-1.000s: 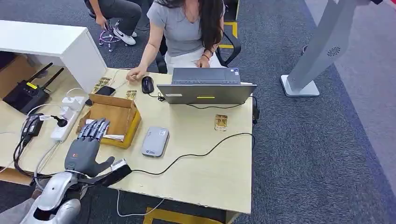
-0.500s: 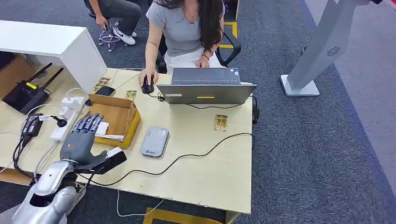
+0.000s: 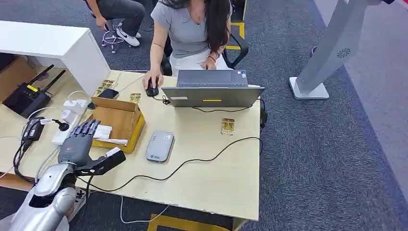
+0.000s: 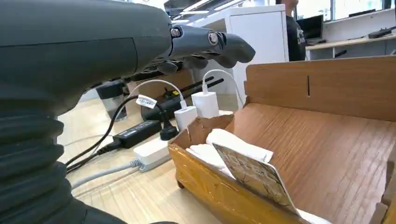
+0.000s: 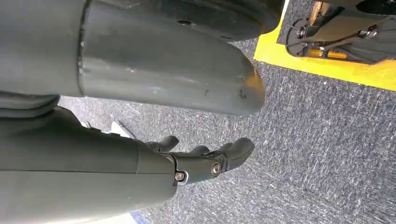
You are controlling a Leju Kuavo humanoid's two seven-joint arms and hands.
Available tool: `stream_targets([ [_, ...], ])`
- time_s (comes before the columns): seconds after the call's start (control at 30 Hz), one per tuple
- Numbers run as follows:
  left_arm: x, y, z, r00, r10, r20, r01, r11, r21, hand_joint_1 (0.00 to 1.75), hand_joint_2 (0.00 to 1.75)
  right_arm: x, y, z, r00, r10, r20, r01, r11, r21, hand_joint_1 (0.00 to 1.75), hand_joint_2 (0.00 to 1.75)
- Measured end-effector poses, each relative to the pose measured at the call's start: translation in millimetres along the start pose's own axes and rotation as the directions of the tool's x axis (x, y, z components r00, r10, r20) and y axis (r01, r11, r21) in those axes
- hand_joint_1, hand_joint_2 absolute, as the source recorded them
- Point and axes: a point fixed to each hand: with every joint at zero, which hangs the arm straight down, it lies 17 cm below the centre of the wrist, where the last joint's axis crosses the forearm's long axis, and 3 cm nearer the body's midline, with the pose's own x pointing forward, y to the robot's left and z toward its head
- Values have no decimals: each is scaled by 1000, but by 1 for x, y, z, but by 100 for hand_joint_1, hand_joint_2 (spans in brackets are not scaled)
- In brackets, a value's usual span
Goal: Pass the card to the sensor for recognition and then transmit it.
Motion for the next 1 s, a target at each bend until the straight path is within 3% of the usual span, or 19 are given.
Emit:
stream_targets([
  [0.47,-17,-16,-6,999,-15,-49,12,999,-45,0,175,1,1,0,1000,18,4,-18,1000,5,0,0],
  [1.0,-12,-21,-17,998,-10,-62,7,999,-46,0,175,4,1,0,999,47,16,-47,999,5,0,0],
])
